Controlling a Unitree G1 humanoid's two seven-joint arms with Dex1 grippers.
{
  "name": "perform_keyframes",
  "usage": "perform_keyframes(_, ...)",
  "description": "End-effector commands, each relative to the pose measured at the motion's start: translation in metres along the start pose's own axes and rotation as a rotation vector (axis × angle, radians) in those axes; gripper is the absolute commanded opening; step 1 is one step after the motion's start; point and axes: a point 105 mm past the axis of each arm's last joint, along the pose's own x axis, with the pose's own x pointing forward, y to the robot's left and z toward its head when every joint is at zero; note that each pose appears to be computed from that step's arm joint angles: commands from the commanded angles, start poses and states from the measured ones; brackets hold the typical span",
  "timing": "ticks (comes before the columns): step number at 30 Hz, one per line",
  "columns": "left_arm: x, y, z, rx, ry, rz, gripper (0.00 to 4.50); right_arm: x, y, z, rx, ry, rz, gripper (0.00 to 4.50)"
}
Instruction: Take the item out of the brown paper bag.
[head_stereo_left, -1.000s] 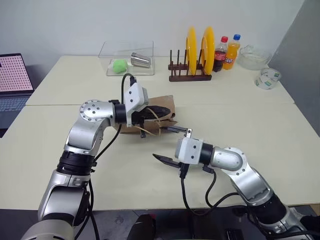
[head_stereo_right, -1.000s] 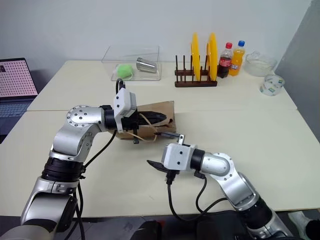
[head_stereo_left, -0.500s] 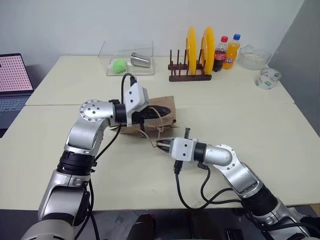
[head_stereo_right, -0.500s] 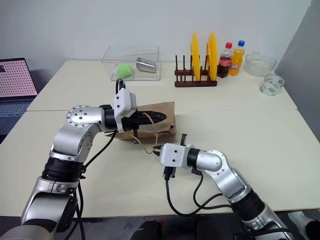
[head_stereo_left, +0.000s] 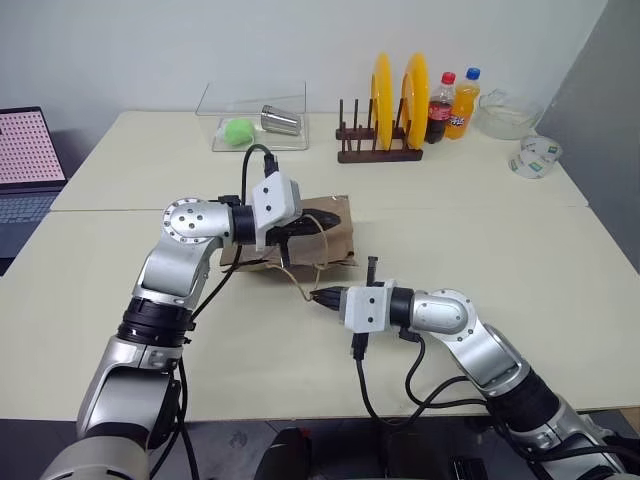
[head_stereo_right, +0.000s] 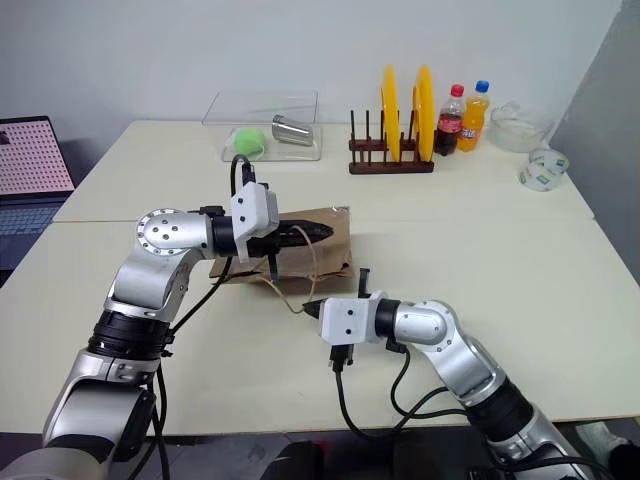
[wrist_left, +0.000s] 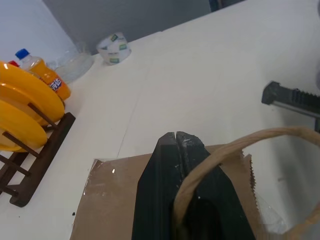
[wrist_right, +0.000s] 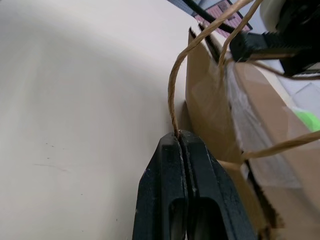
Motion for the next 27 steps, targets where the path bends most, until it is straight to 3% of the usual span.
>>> perform_keyframes(1, 0.001, 0.011, 0.005, 0.014, -0.016, 0.063, 0.00, -0.003, -0.002, 0.013, -0.090, -0.036, 0.040, 0.02)
perform_keyframes(14, 0.000, 0.052, 0.033, -0.164, -0.102, 0.197, 0.00, 0.008, 0.045, -0.042, -0.146, 0.154, 0.237, 0.02)
perform_keyframes(27, -0.008, 0.089, 0.044, -0.192, -0.114, 0.296, 0.00, 0.008, 0.070, -0.053, -0.159, 0.213, 0.337, 0.02)
